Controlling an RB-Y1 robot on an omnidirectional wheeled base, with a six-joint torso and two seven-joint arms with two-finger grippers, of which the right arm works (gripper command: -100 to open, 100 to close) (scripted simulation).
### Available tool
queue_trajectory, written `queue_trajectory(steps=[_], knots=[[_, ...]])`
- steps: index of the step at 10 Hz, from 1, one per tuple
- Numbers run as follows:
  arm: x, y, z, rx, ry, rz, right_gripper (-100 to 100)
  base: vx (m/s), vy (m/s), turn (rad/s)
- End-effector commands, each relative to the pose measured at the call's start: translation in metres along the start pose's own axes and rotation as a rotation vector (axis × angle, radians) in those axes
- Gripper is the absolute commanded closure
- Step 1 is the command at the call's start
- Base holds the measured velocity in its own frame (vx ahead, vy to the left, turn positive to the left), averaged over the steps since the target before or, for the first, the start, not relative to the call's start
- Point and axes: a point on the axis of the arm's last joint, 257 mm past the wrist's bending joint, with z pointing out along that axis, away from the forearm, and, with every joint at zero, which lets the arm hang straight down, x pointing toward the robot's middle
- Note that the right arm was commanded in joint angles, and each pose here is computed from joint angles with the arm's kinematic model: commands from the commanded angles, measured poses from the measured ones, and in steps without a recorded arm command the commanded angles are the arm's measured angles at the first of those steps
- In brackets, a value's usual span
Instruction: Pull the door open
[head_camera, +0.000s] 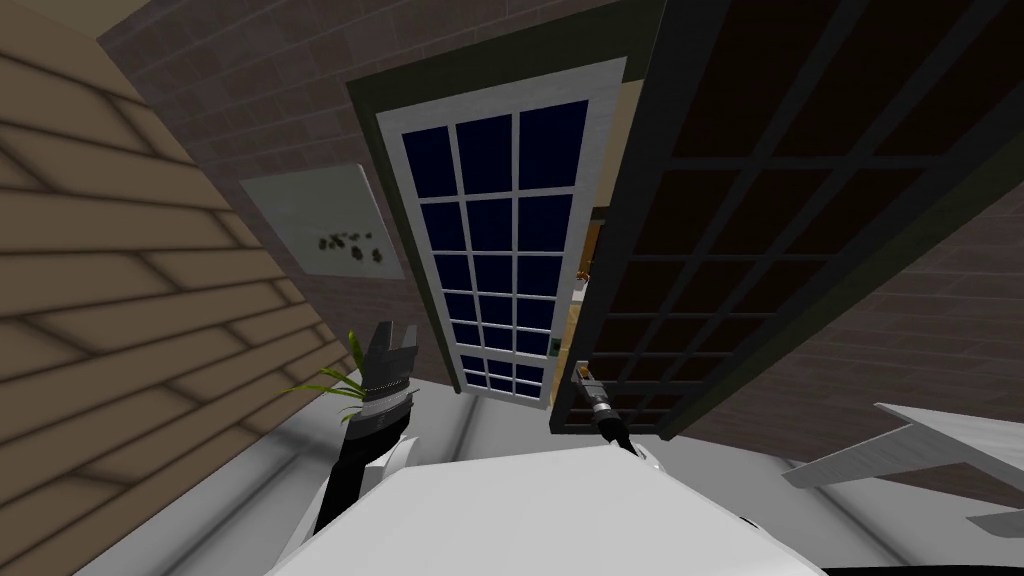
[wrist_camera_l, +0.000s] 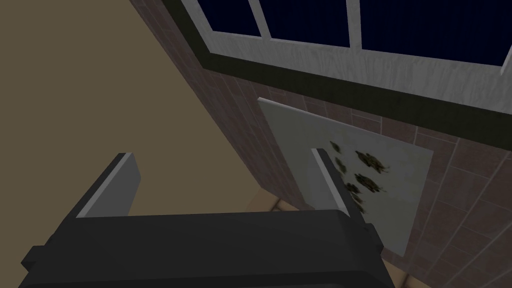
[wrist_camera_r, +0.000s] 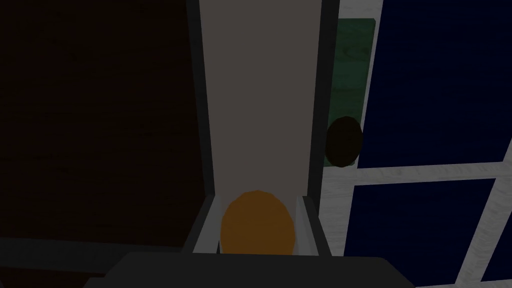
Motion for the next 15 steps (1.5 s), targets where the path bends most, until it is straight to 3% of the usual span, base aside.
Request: queue_trajectory(steps=[1, 4, 15], knots=[[0.0005, -0.0026, -0.0011, 0.004, 0.002, -0.001, 100, -0.025, 0.0, -0.001], [0.0005, -0.0026, -0.0011, 0.004, 0.002, -0.001, 100, -0.009, 0.0, -0.002], [0.0091, -0.0063, -0.0095, 0.022, 0.018, 0.287, 100, -0.045, -0.013, 0.027]])
